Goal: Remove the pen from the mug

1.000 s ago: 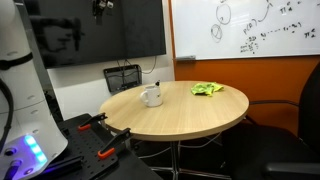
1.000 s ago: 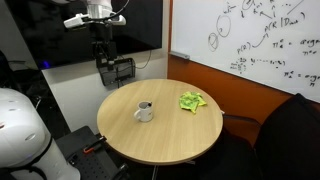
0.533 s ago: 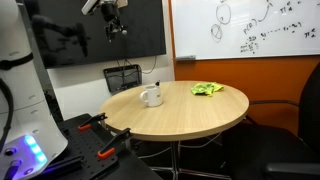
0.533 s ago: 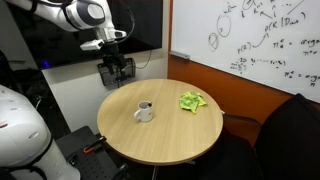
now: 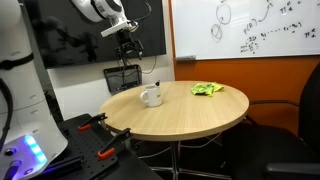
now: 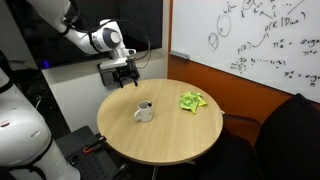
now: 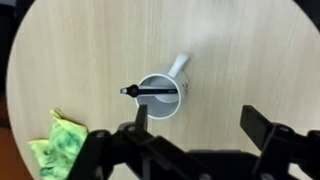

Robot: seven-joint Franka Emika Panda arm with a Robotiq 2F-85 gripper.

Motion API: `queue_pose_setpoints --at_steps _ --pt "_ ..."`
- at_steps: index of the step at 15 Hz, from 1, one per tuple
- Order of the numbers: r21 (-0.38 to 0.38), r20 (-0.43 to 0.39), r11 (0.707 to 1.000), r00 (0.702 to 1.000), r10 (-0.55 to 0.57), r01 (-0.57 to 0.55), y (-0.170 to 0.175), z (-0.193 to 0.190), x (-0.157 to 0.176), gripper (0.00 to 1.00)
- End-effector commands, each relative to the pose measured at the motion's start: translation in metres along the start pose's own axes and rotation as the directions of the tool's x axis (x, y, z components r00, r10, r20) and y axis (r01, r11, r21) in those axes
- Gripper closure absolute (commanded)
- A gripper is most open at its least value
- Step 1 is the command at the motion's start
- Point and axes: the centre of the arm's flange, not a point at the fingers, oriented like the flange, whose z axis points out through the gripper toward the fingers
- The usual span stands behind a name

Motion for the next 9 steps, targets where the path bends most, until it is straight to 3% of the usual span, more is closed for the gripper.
queue_pose_setpoints --at_steps 1,5,6,9 --pt "-0.001 0.008 1.0 1.0 -0.03 0.03 0.002 0.005 0.004 0.0" --pt "-0.003 0.004 0.998 0.998 -0.065 0.065 0.001 0.005 0.01 0.0" --pt "0.055 0.001 0.994 0.996 -0.092 0.092 0.006 0.007 0.008 0.0" --pt "0.12 0.017 0.95 0.956 -0.292 0.288 0.01 0.025 0.016 0.0"
